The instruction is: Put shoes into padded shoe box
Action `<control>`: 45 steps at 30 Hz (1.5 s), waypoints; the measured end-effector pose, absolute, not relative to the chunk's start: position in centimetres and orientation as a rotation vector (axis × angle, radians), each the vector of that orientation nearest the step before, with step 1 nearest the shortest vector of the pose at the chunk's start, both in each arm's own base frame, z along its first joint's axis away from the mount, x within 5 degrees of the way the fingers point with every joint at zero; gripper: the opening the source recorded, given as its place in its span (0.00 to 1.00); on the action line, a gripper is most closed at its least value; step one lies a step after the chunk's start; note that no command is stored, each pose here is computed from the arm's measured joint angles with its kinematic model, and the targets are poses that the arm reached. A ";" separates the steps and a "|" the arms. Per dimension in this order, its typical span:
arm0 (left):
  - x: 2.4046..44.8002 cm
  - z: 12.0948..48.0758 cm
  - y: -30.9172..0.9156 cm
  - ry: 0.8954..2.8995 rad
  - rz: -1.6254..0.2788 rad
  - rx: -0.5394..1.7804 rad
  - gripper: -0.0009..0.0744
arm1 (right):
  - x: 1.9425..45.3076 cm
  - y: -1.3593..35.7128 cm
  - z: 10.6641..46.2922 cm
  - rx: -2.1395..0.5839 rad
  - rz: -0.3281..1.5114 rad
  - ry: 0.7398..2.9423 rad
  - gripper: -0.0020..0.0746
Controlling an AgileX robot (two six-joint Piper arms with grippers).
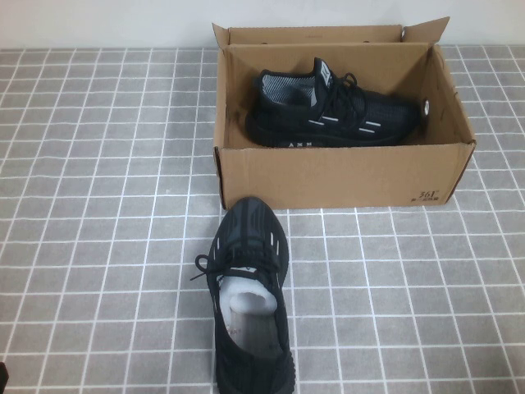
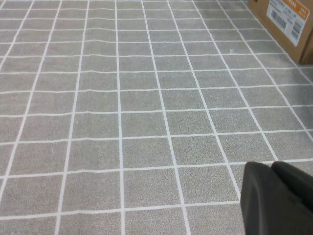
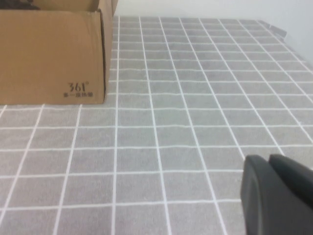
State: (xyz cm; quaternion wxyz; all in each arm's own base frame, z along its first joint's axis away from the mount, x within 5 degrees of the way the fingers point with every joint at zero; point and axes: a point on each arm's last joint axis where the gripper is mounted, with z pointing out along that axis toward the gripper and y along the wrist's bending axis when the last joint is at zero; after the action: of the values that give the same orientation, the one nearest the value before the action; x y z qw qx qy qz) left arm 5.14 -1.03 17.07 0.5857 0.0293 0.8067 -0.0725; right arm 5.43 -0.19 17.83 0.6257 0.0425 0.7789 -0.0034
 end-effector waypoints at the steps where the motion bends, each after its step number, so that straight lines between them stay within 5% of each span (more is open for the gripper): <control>1: 5.1 17.1 -1.0 1.881 -0.169 0.068 0.01 | 5.4 -0.2 17.8 0.097 -0.007 1.791 0.02; 45: 5.1 17.1 -1.0 1.881 -0.169 0.068 0.01 | 5.2 -0.4 16.9 0.038 -0.086 1.895 0.02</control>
State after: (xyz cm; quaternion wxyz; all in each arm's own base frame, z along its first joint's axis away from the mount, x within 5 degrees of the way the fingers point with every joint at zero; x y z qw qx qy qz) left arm 5.14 -1.03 17.07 0.5857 0.0293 0.8067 -0.0725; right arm 5.16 -0.37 16.91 0.5827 0.0161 0.8117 -0.0366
